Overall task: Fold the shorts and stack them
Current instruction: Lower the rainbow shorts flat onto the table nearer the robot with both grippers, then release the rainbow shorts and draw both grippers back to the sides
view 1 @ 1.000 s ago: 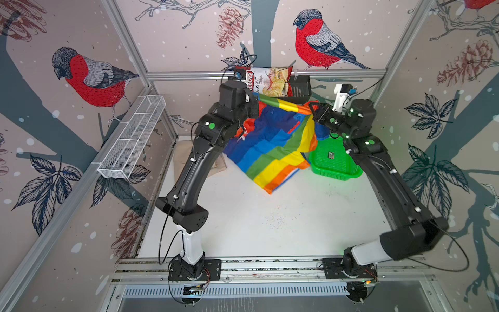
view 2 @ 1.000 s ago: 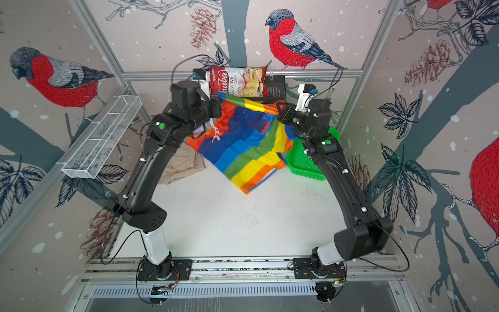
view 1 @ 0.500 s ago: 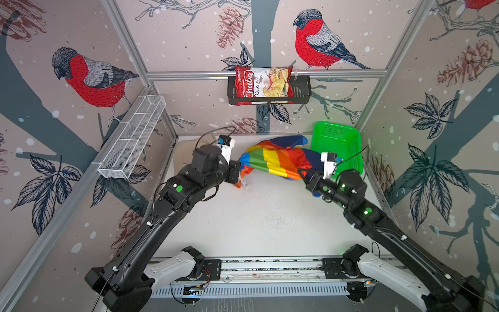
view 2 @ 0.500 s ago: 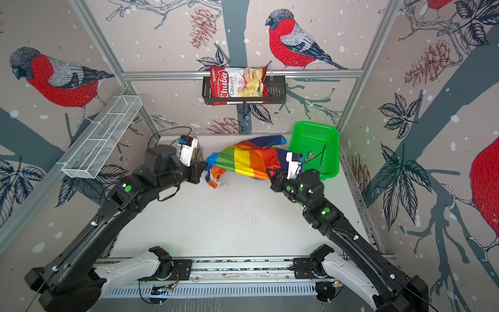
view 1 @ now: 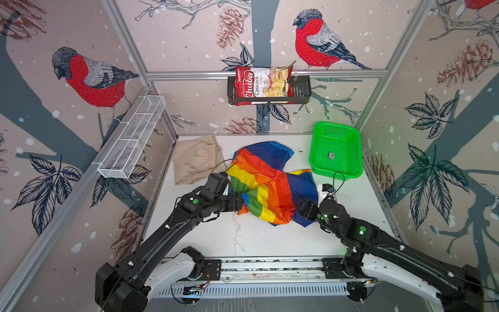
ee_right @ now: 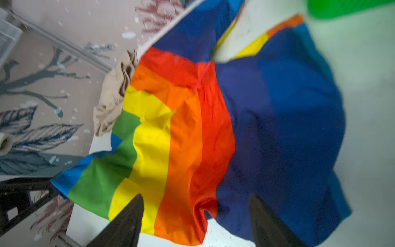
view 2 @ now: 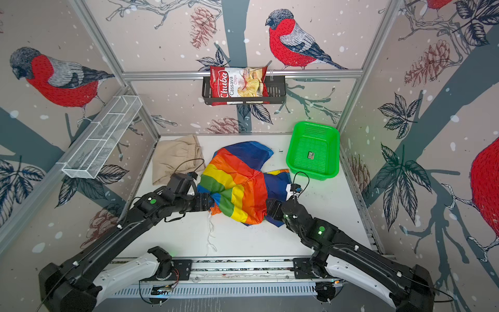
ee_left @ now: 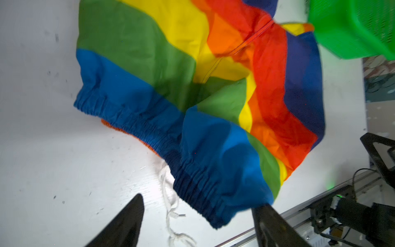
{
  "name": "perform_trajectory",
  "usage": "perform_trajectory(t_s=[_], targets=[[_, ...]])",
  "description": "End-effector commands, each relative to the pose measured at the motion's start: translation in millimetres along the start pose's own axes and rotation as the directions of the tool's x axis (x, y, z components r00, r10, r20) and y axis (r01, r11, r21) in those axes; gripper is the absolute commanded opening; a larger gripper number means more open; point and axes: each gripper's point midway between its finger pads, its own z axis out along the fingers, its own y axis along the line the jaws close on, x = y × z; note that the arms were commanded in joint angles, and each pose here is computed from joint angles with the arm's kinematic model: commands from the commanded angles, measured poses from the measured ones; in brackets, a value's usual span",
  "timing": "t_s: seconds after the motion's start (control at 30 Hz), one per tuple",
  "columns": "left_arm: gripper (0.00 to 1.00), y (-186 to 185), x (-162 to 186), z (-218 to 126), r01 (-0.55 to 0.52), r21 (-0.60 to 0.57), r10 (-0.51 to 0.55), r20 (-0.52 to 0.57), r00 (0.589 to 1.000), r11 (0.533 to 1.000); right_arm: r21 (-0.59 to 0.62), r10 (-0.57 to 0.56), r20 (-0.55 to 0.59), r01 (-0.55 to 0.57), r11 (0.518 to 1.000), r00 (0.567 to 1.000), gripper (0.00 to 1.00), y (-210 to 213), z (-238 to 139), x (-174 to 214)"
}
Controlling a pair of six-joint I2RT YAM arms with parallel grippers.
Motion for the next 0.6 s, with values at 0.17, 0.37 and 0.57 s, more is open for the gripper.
perform_trajectory(t_s=[0.17, 0.37, 0.57], targets=[[0.85, 48.4, -40.0, -22.9, 0.115, -0.285, -0.054, 0.212, 0.976, 0.952, 0.190, -0.111, 0.264, 0.061, 0.980, 0.958, 0.79, -33.0, -18.3, -97.3], [0.86, 63.3, -30.0, 20.0, 0.146, -0.289, -0.110, 0.136, 0.985, 0.946, 0.217, -0.012, 0.109, -0.012, 0.976, 0.994, 0.78, -73.9, 30.9, -101.9], [0.69, 83.3, -22.0, 59.8, 0.184, -0.337, -0.166, 0.080, 0.983, 0.923, 0.190, 0.127, 0.034, -0.131, 0.973, 0.991, 0.76, -117.3, 63.6, -106.4]])
